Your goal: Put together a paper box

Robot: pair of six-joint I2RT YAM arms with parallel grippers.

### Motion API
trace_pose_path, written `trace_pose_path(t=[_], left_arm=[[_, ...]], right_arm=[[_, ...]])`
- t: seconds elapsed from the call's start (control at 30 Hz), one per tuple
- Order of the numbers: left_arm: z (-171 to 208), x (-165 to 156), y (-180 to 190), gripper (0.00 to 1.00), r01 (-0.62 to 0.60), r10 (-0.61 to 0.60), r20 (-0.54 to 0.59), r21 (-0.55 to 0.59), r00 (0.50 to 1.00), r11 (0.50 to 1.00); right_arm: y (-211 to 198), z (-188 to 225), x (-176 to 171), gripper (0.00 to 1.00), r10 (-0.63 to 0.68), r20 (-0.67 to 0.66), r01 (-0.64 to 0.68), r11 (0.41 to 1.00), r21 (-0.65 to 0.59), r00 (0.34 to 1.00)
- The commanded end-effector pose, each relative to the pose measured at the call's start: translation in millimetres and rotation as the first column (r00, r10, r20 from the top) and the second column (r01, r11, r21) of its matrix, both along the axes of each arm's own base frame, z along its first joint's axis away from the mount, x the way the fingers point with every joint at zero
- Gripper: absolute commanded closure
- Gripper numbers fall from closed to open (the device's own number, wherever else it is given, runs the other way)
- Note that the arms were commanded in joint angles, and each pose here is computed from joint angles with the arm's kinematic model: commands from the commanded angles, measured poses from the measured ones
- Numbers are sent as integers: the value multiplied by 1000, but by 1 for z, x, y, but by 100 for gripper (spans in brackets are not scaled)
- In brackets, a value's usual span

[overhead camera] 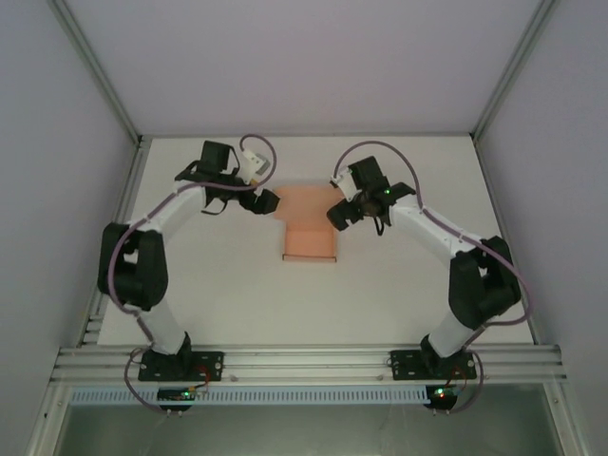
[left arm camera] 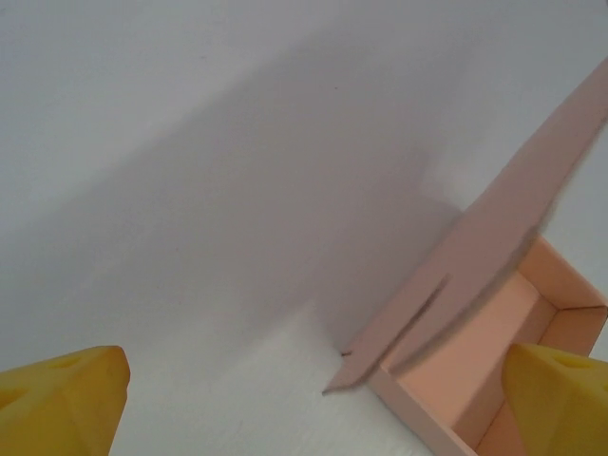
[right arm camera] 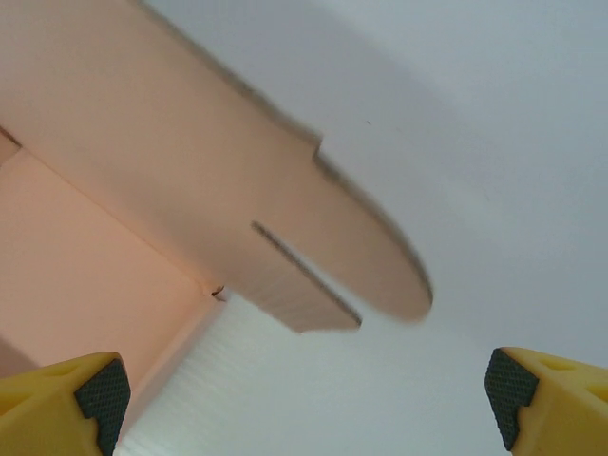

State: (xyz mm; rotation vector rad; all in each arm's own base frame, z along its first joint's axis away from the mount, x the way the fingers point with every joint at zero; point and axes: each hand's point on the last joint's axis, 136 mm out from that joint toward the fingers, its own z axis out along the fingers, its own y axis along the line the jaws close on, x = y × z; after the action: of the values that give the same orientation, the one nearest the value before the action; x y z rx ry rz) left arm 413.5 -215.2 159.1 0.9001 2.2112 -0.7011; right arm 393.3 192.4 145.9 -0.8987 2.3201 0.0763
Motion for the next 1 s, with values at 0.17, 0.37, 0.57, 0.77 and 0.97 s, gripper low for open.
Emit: trace_pose_path(t=[0.17, 0.37, 0.57, 0.77, 0.97], left_arm=[[-13, -14, -23, 33, 222, -221, -102, -1, 970, 975], [-15, -13, -32, 52, 248, -246, -100, 5, 964, 969], [-18, -23, -41, 62, 305, -300, -112, 25, 947, 952], [-20, -25, -41, 82, 310, -301, -118, 63, 946, 949], [-23, -12, -39, 100, 199, -187, -87, 174, 979, 964]], right_arm=[[23, -4, -1, 32, 322, -140, -310, 945, 103, 936], [24, -12, 0, 57, 334, -159, -312, 939, 146, 929], [24, -9, 0, 72, 335, -163, -312, 938, 150, 928], [21, -13, -2, 89, 333, -197, -313, 941, 126, 922], [17, -11, 8, 96, 281, -167, -272, 959, 74, 945]])
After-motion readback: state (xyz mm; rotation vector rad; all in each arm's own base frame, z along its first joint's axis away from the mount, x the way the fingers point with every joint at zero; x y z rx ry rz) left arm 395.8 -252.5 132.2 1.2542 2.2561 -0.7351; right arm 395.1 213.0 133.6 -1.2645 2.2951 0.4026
